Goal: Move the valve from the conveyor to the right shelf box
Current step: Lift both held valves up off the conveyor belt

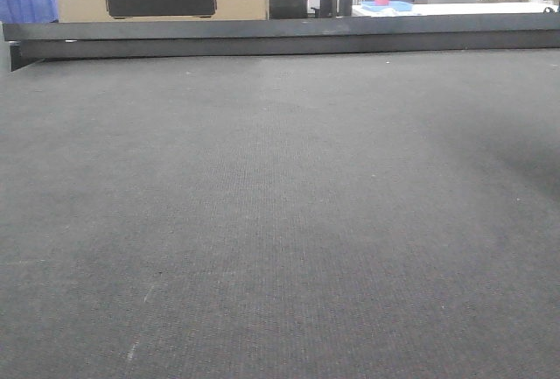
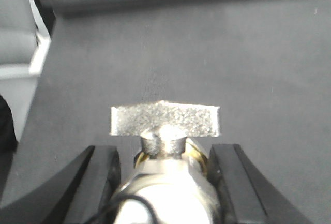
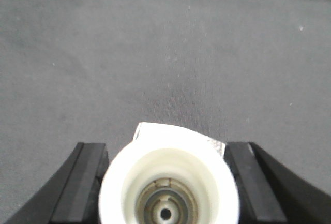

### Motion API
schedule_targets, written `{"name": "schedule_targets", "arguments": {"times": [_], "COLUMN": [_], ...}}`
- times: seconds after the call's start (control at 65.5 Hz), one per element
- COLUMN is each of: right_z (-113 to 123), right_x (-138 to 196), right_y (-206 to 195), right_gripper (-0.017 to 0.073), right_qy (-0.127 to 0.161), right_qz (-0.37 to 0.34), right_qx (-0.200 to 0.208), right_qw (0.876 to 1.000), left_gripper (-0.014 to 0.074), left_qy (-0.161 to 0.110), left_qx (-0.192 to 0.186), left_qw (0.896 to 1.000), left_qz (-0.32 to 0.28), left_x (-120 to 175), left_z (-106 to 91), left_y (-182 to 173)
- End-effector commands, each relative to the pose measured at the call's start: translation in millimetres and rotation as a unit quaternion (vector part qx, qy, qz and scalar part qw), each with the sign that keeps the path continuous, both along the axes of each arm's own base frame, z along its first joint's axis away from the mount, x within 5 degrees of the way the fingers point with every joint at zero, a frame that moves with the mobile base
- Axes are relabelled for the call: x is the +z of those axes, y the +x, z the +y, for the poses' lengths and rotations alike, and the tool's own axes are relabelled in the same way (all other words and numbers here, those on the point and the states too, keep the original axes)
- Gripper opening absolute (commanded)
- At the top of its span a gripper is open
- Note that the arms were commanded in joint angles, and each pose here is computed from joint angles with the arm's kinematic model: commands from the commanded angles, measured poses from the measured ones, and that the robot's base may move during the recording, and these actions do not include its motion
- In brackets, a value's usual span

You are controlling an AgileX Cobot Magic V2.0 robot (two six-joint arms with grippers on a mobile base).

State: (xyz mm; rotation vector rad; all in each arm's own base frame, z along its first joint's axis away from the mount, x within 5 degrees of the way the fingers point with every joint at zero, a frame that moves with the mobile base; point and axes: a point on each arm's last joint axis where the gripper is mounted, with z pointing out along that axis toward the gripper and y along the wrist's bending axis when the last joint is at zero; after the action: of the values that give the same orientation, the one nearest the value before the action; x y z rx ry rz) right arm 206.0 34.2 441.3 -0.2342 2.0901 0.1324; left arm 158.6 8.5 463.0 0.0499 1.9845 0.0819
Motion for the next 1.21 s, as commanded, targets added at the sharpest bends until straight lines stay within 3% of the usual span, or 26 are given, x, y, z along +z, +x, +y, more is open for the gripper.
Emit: {"name": "schedule_targets", "arguments": {"times": [0.0,1.192], "right_z": [-1.2,-1.2], "right_x": [14.4,14.9], "right_y": [-4.4,-4.2], "right_gripper": [-0.0153,-0.0153], "right_qy": [0.005,0.006], "right_qz": [-0.049,-0.052], "right_qx": [-0.003,-0.003], "right_qw": [0.999,0.999], "left_gripper": [-0.0111,-0.0111], "left_qy": [-0.006,-0.005], "left_qx": [-0.003,-0.002], "left_qw": [0.999,0.999], "left_qz": [-0.045,-0.046], "left_x": [10.7,10.8], "left_z": [-1.7,-1.5], "left_y": [-3.2,-3.2]}}
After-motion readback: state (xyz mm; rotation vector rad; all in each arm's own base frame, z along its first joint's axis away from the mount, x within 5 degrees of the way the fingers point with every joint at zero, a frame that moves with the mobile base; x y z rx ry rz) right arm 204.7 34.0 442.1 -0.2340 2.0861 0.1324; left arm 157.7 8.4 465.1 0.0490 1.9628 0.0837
